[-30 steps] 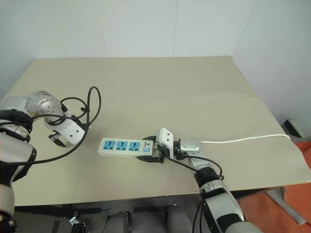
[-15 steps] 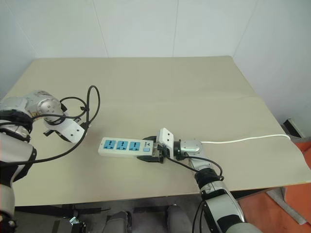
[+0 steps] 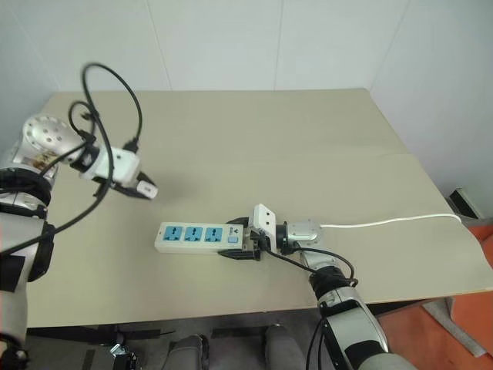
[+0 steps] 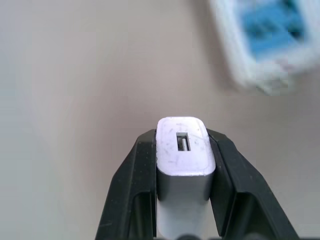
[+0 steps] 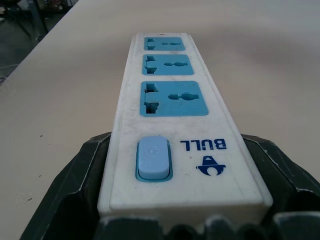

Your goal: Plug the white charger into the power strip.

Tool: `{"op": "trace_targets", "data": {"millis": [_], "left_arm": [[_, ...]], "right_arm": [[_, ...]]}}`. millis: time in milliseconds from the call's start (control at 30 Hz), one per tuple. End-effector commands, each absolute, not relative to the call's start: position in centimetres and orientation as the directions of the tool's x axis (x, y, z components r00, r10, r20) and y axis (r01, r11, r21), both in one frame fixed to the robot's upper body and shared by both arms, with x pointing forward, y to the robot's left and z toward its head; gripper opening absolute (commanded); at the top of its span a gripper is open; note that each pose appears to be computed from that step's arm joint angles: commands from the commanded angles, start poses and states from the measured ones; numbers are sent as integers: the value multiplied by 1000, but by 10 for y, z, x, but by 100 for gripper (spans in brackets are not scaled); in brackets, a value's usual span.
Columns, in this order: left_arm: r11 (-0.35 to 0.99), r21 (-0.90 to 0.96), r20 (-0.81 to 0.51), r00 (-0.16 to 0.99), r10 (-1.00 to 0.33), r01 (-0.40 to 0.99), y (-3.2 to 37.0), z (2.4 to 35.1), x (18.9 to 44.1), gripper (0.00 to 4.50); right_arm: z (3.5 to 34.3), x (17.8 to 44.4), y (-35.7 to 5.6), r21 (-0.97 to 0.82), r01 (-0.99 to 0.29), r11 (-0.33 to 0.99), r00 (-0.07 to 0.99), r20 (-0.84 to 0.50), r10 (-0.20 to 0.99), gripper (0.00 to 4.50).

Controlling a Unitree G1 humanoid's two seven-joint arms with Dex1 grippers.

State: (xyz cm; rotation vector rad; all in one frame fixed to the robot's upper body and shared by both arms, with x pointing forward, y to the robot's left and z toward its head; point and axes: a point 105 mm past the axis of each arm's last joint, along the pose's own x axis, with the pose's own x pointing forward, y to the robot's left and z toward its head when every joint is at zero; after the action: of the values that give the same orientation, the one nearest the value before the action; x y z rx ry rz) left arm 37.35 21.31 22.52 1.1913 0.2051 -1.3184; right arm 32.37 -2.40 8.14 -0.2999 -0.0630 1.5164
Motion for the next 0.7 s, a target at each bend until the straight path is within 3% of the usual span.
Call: {"op": "trace_targets", "data": {"millis": [33, 200, 400, 567, 700], "left_arm": [[-39, 592, -485, 318, -815, 805, 202, 265, 361, 102], [4, 548, -298, 200, -933, 836, 185, 279, 333, 102], [157, 484, -33, 197, -980, 861, 163, 287, 307, 102], [142, 158, 36, 138, -990, 977, 150, 264, 284, 102], [150, 72, 34, 148, -988, 986, 138, 233, 277, 102]], "right_arm": [[74, 316, -22, -204, -978, -38, -4, -167, 986, 343], [68, 314, -18, -181, -981, -70, -36, -185, 982, 343], [59, 316, -16, -164, -984, -68, -33, -212, 977, 343], [59, 316, -16, -172, -982, -78, -40, -217, 975, 343], [56, 314, -17, -175, -981, -86, -44, -230, 972, 343]]}}
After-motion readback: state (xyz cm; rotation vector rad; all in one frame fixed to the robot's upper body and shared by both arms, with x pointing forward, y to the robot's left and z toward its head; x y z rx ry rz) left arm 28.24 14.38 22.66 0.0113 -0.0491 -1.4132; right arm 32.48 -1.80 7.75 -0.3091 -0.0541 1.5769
